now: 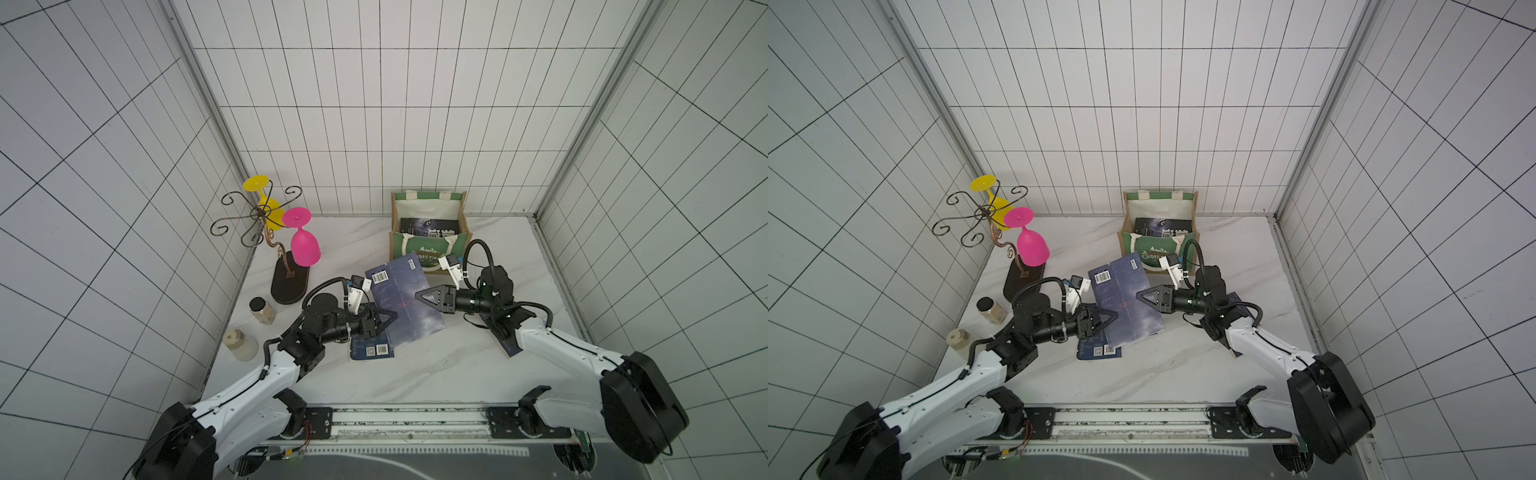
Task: Put the books into the canvas bag
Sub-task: Place the book in the canvas bag.
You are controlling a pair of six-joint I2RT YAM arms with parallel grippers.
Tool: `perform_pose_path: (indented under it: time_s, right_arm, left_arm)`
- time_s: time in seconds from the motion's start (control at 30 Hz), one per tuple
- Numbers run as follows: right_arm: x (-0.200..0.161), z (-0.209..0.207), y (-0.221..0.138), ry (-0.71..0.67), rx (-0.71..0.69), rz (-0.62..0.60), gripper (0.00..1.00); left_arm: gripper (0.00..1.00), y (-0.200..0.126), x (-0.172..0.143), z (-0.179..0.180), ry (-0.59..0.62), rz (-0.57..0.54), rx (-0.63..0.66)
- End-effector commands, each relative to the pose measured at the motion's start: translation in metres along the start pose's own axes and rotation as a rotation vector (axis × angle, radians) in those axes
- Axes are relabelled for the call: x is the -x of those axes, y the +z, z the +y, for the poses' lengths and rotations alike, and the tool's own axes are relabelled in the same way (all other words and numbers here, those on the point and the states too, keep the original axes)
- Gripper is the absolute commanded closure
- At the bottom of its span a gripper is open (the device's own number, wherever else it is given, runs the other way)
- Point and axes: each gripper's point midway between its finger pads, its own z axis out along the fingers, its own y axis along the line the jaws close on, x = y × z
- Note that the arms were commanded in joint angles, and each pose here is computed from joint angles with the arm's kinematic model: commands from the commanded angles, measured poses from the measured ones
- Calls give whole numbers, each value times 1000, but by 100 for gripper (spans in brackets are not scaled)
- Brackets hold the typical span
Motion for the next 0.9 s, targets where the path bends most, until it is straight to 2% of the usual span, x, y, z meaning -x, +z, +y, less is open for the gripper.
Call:
perform_pose_path:
  time_s: [0.0,0.07,0.17,0.23,0.3,0.37,0.43,0.53,0.67,0.87]
  right_arm:
    - [-5,2,-7,-72,-21,-22,77]
    - [-5,-2,-11,-95,-60,-18,59]
    - [-1,-12,-21,-102,-126,-34,34]
    - [2,-14,-28,-108,-149,-54,22]
    - [1,-13,-30,-113,-154,-58,6]
    - [0,-12,-30,-117,-148,-52,2]
    - [2,-8,-31,-137,-146,-49,2]
    - [11,1,-39,-209,-170,-49,2]
    - [35,5,-63,-293,-260,-70,2]
    - [54,33,-86,-359,-141,-72,2]
  left_arm:
    - [88,-6,14,-40,91,-28,-133]
    - [100,-9,16,-42,110,-24,-106]
    - [100,-16,22,-46,142,-32,-58]
    - [100,-24,30,-52,163,-70,-47]
    - [100,-32,40,-60,177,-132,-43]
    - [100,-39,47,-67,200,-186,-61]
    - [100,-41,47,-74,237,-182,-79]
    - [100,-35,40,-78,287,-74,-70]
    - [100,-27,25,-78,336,136,-30]
    - [100,-32,9,-77,385,288,26]
